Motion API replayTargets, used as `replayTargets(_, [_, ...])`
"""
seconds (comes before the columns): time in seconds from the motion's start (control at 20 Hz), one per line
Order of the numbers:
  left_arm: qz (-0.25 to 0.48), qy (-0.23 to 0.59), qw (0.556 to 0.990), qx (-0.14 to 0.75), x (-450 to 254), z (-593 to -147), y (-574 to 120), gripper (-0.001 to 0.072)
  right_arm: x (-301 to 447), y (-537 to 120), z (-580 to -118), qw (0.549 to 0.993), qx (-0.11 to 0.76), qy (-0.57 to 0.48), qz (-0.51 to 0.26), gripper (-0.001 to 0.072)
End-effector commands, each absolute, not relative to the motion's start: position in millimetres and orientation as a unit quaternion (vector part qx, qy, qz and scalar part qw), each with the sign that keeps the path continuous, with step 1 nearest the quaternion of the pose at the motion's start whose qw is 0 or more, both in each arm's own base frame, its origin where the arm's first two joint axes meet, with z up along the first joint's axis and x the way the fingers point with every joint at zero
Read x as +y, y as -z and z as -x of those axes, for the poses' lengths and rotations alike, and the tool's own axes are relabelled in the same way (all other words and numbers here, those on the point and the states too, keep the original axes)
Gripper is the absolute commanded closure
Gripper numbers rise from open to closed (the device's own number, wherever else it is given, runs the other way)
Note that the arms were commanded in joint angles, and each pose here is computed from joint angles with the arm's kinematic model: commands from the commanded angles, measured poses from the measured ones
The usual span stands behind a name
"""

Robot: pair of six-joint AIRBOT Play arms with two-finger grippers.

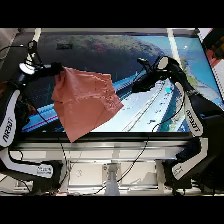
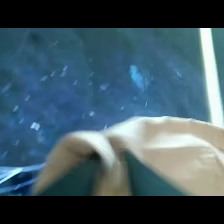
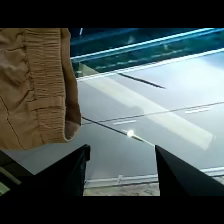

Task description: Fold the clothes and pants, and hang the long-sleeved shirts on hangers.

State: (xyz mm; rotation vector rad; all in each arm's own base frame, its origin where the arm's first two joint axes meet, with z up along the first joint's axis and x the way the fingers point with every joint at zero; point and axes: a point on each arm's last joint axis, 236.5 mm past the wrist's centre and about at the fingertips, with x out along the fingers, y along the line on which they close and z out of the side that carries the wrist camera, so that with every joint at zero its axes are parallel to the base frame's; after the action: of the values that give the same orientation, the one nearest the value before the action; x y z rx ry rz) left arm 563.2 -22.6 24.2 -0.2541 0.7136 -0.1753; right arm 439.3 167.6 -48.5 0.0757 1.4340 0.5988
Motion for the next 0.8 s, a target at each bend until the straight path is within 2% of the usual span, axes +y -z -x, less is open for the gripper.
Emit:
replayTargets(0.0, [0.081, 0.086, 0.938, 0.326, -25.6, -572.6, -28.2, 0.0006, 172.4, 57.1, -449.5, 0.722, 0.637, -0.265, -0.052, 0.0252])
replayTargets(0.2, [0.090, 0.078, 0.937, 0.328, -0.9, -561.5, -46.2, 0.0011, 176.7, 53.3, -464.5, 0.742, 0.616, -0.256, -0.071, 0.0252])
replayTargets(0.3, [0.117, 0.079, 0.923, 0.358, 16.0, -538.6, -55.0, 0.0013, 179.0, 50.4, -476.7, 0.757, 0.599, -0.244, -0.090, 0.0251])
replayTargets(0.55, [0.199, 0.110, 0.827, 0.514, 52.6, -447.0, -19.3, 0.0012, 196.2, 49.1, -486.2, 0.758, 0.584, -0.254, -0.140, 0.0251])
replayTargets(0.75, [0.230, 0.125, 0.784, 0.563, 58.8, -417.4, -2.8, 0.0011, 214.3, 55.7, -488.6, 0.737, 0.590, -0.280, -0.172, 0.0226])
